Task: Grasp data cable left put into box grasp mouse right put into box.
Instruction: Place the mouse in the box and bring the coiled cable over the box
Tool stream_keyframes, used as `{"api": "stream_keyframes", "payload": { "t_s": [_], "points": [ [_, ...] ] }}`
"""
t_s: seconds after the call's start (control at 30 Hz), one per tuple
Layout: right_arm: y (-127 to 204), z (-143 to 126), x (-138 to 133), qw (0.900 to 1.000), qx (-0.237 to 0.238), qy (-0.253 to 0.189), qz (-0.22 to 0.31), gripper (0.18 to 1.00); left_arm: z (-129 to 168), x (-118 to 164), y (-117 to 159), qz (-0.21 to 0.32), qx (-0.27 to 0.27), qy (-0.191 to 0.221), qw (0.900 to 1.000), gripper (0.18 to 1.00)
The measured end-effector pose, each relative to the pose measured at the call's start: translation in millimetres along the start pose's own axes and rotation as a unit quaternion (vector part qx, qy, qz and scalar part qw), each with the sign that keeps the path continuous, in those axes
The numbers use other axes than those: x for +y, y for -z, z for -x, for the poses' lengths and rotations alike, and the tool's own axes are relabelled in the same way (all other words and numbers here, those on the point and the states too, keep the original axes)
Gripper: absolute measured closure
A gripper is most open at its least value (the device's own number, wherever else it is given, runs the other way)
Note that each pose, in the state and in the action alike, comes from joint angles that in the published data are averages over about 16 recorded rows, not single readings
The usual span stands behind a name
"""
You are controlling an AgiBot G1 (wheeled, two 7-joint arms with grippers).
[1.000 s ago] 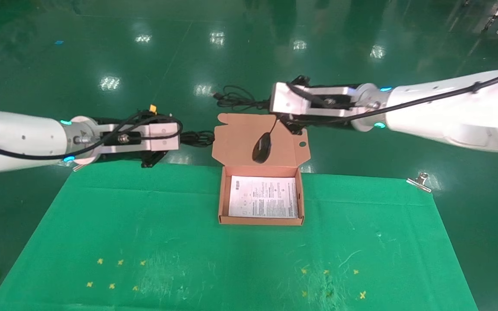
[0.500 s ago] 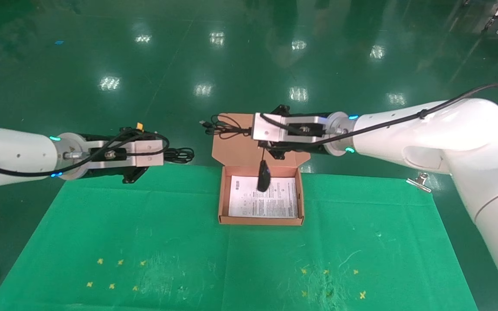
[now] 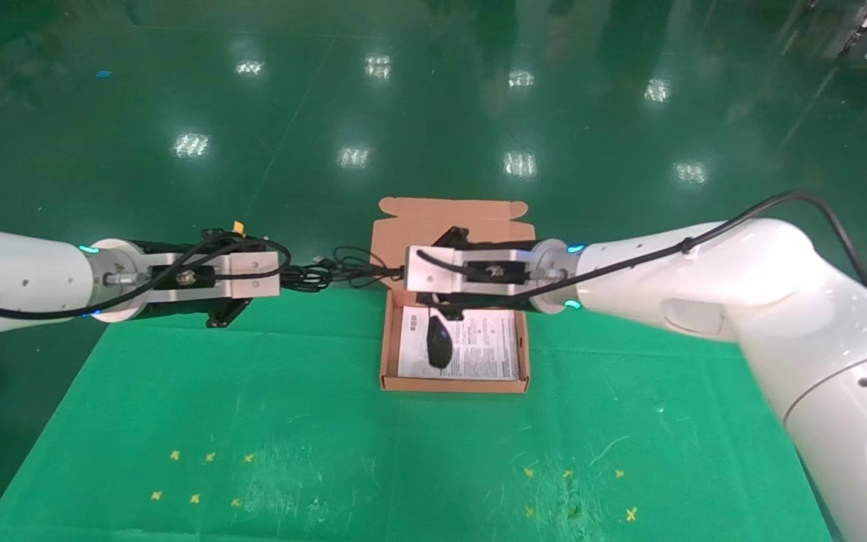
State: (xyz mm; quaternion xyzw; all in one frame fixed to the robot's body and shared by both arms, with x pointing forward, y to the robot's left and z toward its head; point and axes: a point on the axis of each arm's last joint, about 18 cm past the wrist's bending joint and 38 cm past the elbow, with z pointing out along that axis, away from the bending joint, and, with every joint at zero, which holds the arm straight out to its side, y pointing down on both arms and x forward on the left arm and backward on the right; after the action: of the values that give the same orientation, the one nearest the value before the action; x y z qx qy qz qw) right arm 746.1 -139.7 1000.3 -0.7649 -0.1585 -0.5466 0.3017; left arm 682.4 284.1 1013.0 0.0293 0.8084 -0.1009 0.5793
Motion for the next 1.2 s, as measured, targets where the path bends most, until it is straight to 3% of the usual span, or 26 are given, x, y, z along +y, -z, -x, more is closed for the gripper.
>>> {"api": "stream_keyframes", "payload": {
  "t_s": [0.53, 1.2],
  "points": [
    [-12.6, 44.8, 37.7, 0.991, -0.013, -0.124, 0.041, 0.965, -0.3, -0.3, 0.3, 0.001, 0.000, 0.000, 1.0000, 0.912],
    [-11.5, 54.4, 50.3, 0.987, -0.030, -0.138, 0.072, 0.953, -0.7, -0.1, 0.4, 0.001, 0.000, 0.000, 1.0000, 0.913]
  ]
}}
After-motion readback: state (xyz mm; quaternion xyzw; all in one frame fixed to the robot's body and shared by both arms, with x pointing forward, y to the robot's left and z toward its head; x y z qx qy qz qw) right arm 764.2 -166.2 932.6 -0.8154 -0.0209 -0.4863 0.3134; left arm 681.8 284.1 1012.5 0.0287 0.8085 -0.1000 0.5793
